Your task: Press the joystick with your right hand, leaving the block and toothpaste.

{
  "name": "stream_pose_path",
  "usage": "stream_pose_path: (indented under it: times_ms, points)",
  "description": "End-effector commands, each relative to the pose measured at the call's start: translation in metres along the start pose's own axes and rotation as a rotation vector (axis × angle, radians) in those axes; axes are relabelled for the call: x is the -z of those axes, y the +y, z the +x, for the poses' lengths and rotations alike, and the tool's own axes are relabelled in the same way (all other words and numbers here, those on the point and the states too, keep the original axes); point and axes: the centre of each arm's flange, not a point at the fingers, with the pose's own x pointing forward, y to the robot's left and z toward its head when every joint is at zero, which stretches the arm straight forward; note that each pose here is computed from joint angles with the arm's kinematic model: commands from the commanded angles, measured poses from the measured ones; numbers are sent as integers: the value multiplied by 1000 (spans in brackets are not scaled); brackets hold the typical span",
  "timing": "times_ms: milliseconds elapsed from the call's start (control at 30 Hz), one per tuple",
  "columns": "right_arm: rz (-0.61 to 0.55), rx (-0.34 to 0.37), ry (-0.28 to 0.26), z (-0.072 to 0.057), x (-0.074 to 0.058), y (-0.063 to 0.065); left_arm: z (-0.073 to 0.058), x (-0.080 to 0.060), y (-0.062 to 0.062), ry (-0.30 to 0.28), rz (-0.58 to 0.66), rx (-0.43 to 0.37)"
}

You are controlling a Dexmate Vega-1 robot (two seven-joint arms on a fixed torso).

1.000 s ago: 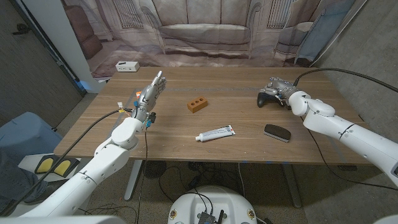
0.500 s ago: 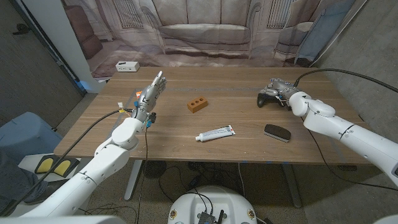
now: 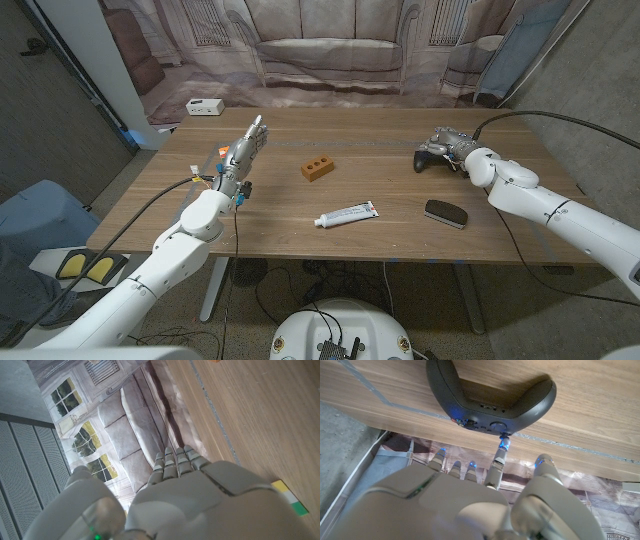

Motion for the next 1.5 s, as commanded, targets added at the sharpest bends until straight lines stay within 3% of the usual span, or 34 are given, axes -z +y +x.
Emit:
stream_pose_path:
  times_ms: [33, 1500]
  points:
    - [-4, -12, 4, 2, 1, 3, 0, 3, 1, 7, -5, -1]
    - [26, -22, 11, -1, 12, 14, -1, 2, -5, 18, 3, 5]
